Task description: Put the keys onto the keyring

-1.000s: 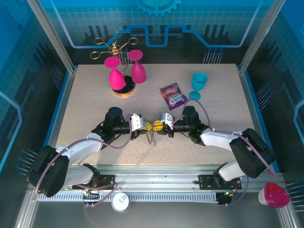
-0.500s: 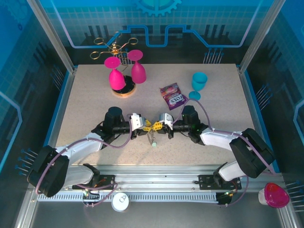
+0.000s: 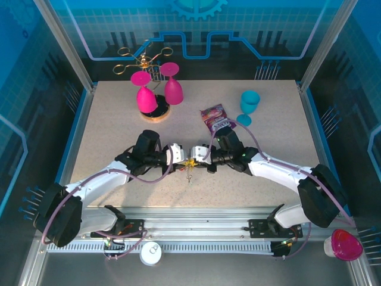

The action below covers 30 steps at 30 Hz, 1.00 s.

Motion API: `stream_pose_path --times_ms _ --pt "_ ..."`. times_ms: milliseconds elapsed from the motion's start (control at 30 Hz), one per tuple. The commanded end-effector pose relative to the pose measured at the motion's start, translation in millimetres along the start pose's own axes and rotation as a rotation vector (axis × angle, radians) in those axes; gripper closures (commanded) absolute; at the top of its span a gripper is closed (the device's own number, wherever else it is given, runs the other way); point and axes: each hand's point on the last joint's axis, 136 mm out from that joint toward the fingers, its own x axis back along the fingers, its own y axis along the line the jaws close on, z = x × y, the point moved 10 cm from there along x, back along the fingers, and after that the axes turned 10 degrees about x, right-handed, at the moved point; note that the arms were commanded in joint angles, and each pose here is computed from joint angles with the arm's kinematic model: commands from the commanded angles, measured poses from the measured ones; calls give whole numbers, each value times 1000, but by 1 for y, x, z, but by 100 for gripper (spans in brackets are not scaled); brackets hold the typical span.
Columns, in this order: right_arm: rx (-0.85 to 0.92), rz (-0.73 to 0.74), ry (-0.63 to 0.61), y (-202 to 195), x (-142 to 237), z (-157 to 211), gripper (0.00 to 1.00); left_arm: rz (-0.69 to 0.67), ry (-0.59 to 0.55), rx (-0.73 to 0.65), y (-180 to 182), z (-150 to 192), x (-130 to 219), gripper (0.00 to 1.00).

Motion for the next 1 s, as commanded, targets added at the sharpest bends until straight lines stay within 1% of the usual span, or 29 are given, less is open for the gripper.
stream_pose_path --times_ms 0,33,67,100,200,367,533,667,833,967 --pt "19 59 -146 -4 12 -23 87 4 -26 -53 -1 -5 1 100" --pt "-8 78 -167 -5 14 -19 80 -3 -57 -64 -3 -5 1 100" --pt "-35 82 -172 -3 14 -14 76 -15 -89 -77 -3 -6 2 100" --pt "-43 102 -194 -4 15 -10 75 -28 -122 -85 -4 -6 3 100" --pt "-63 105 -188 -1 11 2 75 -42 -175 -89 -4 -9 5 100" --pt "-91 102 -162 0 4 13 75 -40 -194 -86 -5 -9 5 100" --pt "-108 104 -154 3 2 19 79 -45 -212 -83 -6 -9 7 100" --pt "-113 97 -157 4 1 21 80 -55 -239 -78 -5 -10 8 100" --pt "-122 89 -169 6 1 21 77 -63 -288 -56 -2 -13 10 100" --pt "-146 124 -217 3 11 19 75 -61 -293 -47 -3 -11 10 100"
